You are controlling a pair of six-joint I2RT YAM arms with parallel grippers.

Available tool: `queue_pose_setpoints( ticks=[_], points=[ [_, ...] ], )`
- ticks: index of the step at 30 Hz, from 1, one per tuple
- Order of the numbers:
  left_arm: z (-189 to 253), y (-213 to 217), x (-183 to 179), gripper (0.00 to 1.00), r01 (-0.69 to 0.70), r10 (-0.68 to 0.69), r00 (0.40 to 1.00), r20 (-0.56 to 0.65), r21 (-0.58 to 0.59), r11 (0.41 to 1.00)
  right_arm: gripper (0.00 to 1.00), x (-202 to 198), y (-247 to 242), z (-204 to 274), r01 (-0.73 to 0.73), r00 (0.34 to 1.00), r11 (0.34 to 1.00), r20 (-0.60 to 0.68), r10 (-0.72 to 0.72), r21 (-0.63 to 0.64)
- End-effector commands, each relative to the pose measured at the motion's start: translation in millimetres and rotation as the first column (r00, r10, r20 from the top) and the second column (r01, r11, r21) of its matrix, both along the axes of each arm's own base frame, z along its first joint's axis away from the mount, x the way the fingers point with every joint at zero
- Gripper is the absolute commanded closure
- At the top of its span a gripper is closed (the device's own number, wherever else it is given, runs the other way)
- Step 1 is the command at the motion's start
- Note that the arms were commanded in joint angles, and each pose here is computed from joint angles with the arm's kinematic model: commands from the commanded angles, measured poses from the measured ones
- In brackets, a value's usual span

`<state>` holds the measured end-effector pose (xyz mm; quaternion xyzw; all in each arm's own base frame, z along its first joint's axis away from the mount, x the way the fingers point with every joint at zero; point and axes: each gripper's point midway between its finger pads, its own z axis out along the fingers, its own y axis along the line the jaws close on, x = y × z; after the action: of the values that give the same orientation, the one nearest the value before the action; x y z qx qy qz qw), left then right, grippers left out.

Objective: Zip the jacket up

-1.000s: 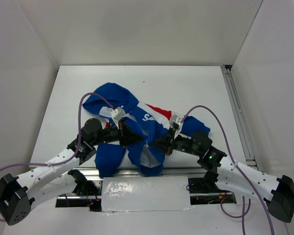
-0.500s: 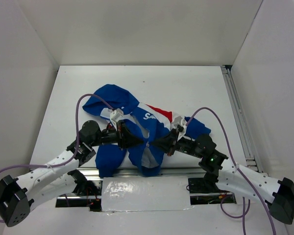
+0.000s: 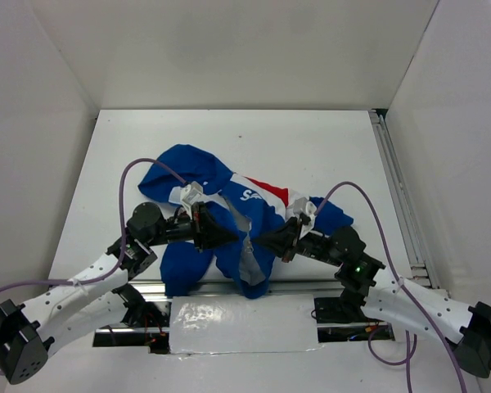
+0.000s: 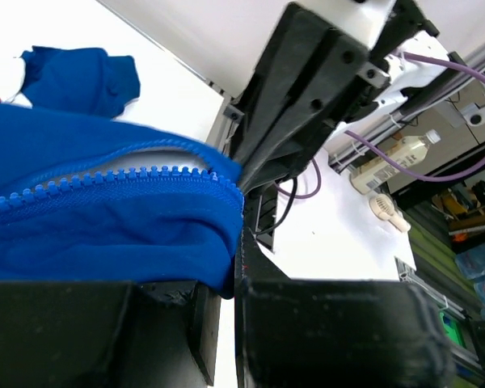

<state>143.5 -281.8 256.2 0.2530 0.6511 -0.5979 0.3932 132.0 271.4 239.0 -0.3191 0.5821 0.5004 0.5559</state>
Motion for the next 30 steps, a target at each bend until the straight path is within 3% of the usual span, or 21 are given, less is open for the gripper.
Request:
queue_pose_setpoints(
  ticks=[1, 10, 14, 30],
  points=[
    [22, 0, 5, 1.0, -0.028, 0.031, 0.998, 0.053, -0.058, 0.998, 1.0, -3, -2, 25, -0.002, 0.997, 0.999, 0.072, -0.002, 0.047],
    [29, 2, 14, 1.0, -0.09, 0.094, 0.995, 0.026, -0.131, 0.987, 1.0, -6, -2, 28, -0.016, 0.998, 0.997, 0.061, 0.012, 0.075],
    [32, -1, 11, 1.0, -0.056, 0.064, 0.997, 0.043, -0.165, 0.985, 1.0, -9, -2, 32, -0.026, 0.998, 0.995, 0.066, 0.02, 0.094],
    [31, -3, 11, 1.0, -0.051, 0.055, 0.998, 0.018, -0.179, 0.983, 1.0, -5, -1, 37, -0.013, 0.998, 0.993, 0.059, 0.007, 0.116]
  ],
)
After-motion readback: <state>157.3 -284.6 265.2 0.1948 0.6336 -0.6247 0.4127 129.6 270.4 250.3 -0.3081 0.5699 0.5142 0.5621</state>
